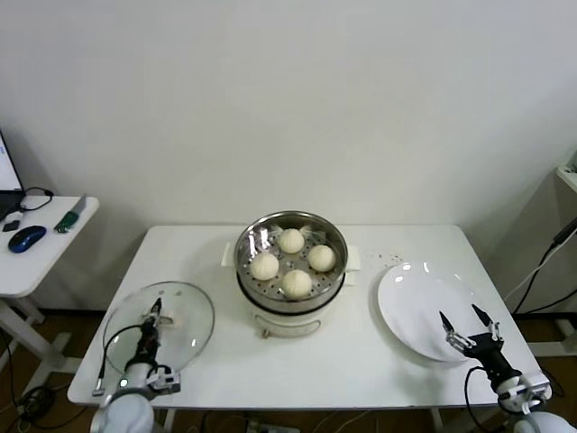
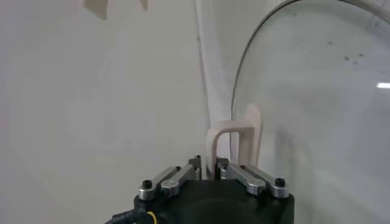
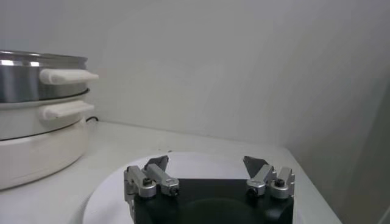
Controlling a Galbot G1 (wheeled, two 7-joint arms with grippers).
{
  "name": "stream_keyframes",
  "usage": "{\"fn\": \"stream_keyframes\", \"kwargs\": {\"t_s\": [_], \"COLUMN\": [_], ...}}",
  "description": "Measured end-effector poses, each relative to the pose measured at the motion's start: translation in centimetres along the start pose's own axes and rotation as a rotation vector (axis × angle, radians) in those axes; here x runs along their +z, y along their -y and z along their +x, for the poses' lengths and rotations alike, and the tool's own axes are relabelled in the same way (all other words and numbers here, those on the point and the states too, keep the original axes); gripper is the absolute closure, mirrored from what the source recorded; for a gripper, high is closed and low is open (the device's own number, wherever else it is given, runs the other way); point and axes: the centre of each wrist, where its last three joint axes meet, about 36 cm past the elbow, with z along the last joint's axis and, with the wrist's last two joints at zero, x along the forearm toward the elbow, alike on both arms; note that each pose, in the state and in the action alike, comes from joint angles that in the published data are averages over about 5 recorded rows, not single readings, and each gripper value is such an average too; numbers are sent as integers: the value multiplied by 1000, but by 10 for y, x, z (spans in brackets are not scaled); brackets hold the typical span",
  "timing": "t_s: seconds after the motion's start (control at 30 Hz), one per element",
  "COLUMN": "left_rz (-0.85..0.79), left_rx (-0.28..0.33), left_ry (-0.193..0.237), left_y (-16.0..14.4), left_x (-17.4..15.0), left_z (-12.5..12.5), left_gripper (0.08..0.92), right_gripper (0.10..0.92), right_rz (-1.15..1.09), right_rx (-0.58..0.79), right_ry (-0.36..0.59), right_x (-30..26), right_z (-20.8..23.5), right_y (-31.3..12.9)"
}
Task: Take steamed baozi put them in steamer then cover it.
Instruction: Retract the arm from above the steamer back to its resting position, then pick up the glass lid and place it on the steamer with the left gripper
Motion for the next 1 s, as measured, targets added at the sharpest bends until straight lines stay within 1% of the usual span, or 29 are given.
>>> {"fn": "stream_keyframes", "kwargs": {"t_s": [0.1,0.3,0.47,0.63,0.83,1.0], "left_rz": [7,20,21,20,37,64], "left_rx": [-6,-30,-70,-122,-212,-269], "left_ry": [-3,-19,-42,-80,-122,-134], "left_y": [-3,-14,-33,-60,-104,-138], "left_x": [1,5,7,6,-2,-11], "left_z": [2,10,22,38,50,56], "left_gripper": [852,852,852,852,852,852], "right_gripper": [200,200,200,200,200,200], "right_rz": [3,13,22,39,60,79], "right_rx": [0,-1,-5,-12,-17,-22], "right_ry": [0,0,1,0,0,-9], "right_x": [0,0,-1,-3,-7,-8], "right_z": [0,-1,-5,-11,-19,-27], "right_y": [0,3,5,7,9,9]}}
